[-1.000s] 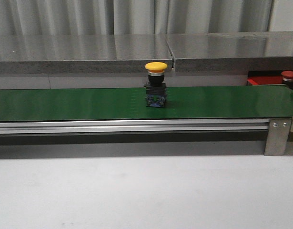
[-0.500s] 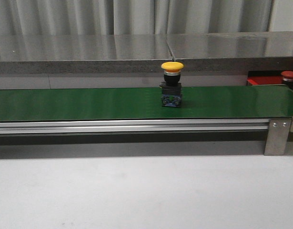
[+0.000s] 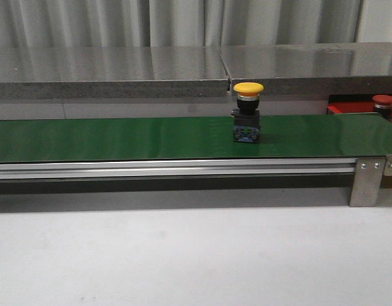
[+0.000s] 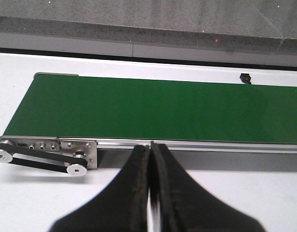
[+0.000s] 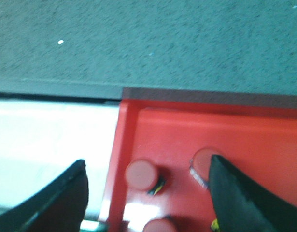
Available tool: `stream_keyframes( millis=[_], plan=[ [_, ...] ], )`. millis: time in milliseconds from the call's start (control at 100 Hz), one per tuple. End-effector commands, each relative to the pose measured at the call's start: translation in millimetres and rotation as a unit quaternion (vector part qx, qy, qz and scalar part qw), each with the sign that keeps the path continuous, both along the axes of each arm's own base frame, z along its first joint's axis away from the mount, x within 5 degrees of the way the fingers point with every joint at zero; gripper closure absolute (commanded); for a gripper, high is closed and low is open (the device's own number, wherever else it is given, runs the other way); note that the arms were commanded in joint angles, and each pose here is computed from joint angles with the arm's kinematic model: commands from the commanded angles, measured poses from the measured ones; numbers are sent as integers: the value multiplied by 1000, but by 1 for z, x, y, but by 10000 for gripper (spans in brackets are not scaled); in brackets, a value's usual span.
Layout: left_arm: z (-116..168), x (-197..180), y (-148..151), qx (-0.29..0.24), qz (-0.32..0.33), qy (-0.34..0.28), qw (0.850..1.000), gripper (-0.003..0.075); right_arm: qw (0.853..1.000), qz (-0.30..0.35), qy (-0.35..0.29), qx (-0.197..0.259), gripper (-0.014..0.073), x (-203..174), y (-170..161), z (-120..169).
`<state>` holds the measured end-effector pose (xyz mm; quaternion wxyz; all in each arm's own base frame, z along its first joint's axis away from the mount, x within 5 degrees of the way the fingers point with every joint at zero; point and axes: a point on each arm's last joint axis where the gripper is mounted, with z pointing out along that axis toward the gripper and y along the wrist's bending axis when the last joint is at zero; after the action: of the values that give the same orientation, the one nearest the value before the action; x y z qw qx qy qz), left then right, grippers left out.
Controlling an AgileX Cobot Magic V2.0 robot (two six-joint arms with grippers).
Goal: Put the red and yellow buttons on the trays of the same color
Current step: 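Move the right gripper over the approaching yellow button on the belt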
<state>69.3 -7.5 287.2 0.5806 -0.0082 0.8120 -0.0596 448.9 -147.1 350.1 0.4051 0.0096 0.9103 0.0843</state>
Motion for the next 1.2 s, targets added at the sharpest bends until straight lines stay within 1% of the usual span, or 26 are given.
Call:
stream_keyframes(
  millis=[0,210,400,480,540,650,790,870,940,1040,1190],
  plan=[
    [15,2,0,-11,0,-45,999,739,999,19,-44,-6,67,-26,13,51],
    [15,2,0,-11,0,-45,999,739,997,67,-31,17,67,-53,32,63],
    [15,2,0,-11,0,-45,999,739,996,87,-25,24,67,-87,50,58],
    [15,2,0,-11,0,-45,999,739,995,92,-19,23,67,-101,56,49],
    [15,2,0,-11,0,-45,999,739,995,91,-25,20,67,-113,61,45],
    [15,2,0,-11,0,-45,999,739,995,98,-27,17,67,-132,69,30],
    [15,2,0,-11,0,-45,999,739,994,107,-25,30,67,-147,78,7],
    [15,2,0,-11,0,-45,999,739,992,113,-20,42,67,-150,82,-11],
    [15,2,0,-11,0,-45,999,739,992,120,-16,43,67,-150,87,-23],
    [15,2,0,-11,0,-45,999,739,991,134,-18,26,67,-147,101,-36],
    [15,2,0,-11,0,-45,999,739,986,165,-33,-7,67,-139,126,-43]
  ],
)
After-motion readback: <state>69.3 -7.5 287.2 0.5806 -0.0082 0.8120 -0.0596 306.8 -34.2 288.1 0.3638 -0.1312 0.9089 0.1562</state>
